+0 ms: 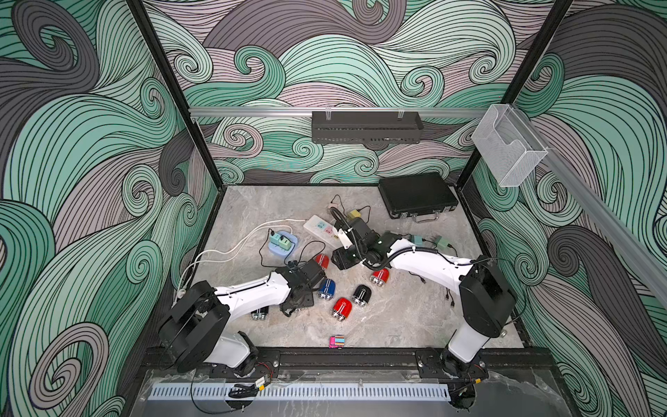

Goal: Unplug the electric shaver
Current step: Pick up the electric shaver from the center of the board.

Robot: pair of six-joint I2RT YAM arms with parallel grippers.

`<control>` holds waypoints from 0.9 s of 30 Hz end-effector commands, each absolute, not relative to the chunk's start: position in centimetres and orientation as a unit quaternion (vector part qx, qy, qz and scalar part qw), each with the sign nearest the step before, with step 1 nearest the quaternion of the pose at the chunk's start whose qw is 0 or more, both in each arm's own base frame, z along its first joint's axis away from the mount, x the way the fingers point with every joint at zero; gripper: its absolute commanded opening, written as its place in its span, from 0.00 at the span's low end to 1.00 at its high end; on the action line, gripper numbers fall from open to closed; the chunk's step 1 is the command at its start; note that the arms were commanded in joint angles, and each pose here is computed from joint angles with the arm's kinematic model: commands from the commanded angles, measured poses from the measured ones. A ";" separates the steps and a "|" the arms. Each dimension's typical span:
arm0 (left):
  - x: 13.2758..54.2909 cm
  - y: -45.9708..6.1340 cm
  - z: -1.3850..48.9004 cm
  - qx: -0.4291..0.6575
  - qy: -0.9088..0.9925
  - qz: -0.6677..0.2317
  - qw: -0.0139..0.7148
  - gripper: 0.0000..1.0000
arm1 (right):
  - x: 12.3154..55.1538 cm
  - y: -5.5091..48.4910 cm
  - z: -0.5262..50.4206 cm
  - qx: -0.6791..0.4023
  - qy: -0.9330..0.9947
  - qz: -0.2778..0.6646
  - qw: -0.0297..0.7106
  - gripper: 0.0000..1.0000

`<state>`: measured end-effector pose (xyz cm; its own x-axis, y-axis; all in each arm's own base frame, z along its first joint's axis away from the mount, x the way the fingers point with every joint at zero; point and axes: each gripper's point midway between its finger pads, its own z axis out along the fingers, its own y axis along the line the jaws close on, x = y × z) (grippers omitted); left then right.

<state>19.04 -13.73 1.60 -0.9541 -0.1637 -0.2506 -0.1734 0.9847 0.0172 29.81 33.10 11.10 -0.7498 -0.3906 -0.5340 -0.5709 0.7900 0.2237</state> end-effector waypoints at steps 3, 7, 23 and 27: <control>18.4 -13.2 0.9 -0.096 0.988 0.029 0.122 0.65 | 29.5 33.1 9.9 -0.258 0.921 0.187 0.226 0.61; 18.2 -12.7 0.6 -0.097 0.987 0.035 0.125 0.63 | 29.5 33.3 9.7 -0.256 0.921 0.189 0.224 0.60; 19.1 -13.0 2.0 -0.045 0.984 0.007 0.173 0.45 | 29.5 33.6 10.1 -0.241 0.918 0.204 0.239 0.59; 19.6 -13.3 3.5 -0.033 0.978 -0.017 0.203 0.43 | 29.1 34.1 10.4 -0.242 0.916 0.221 0.233 0.59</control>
<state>18.82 -13.03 2.08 -0.9365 -0.1078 -0.3337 -0.1037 0.9941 -0.0304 29.35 33.23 8.94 -0.7810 -0.3674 -0.5050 -0.5396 0.8040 0.2497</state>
